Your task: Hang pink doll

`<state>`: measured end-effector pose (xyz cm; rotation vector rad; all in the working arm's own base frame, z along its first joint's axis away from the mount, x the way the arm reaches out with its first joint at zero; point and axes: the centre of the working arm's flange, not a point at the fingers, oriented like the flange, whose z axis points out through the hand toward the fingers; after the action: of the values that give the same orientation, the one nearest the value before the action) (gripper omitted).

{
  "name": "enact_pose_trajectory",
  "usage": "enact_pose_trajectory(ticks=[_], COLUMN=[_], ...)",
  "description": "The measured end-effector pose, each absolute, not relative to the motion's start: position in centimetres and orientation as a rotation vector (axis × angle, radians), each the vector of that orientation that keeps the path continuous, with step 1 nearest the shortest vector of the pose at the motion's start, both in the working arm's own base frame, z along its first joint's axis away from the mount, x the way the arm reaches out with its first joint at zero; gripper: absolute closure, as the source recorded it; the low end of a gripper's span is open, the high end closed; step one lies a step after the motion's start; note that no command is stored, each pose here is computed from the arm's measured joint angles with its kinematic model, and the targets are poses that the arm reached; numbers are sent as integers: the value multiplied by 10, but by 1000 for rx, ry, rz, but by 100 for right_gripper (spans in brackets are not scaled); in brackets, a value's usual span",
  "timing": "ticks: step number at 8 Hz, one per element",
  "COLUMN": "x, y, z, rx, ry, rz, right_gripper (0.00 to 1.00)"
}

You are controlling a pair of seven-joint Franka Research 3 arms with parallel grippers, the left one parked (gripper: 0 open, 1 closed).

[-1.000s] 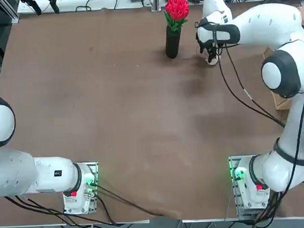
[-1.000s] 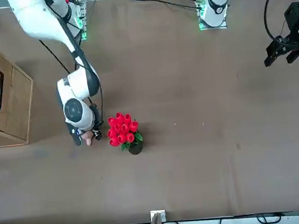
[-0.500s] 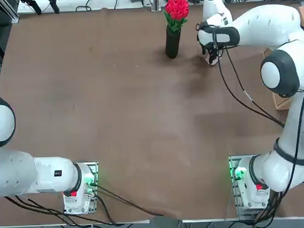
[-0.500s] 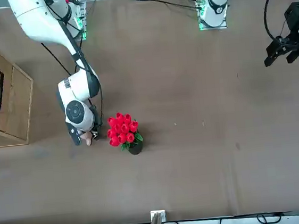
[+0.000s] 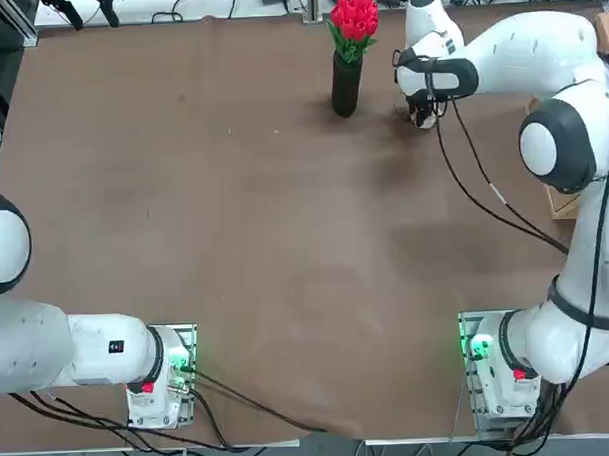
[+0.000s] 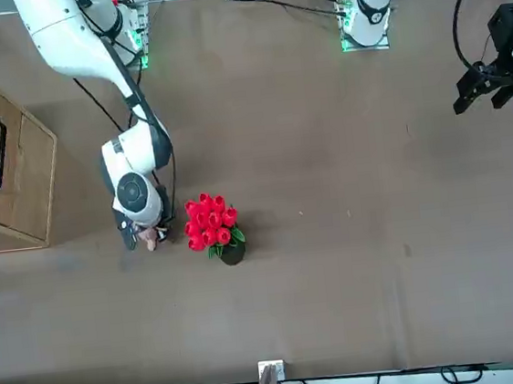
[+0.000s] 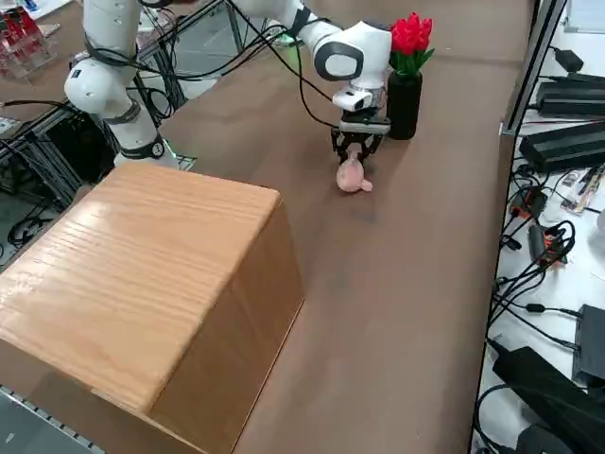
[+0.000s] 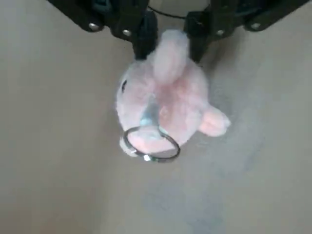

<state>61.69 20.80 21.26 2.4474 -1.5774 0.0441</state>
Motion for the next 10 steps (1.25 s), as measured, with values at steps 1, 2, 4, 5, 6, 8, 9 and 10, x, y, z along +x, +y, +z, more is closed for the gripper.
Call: enact_pose_trajectory(ticks=[1, 2, 4, 5, 6, 8, 9, 10], x=[618, 621, 633, 642, 653, 659, 656, 653], y=[207, 204, 186, 169, 149, 79, 34, -8], z=[213, 217, 249, 280, 320, 392, 414, 429], rx=[2443, 2437, 2379, 2355, 2336, 2233, 2160, 2109], ry=[-1587, -1607, -1670, -1716, -1794, -2013, -2117, -2214], rz=[47, 55, 63, 80, 117, 87, 53, 8], right_gripper=[95, 96, 96, 96, 96, 96, 96, 96])
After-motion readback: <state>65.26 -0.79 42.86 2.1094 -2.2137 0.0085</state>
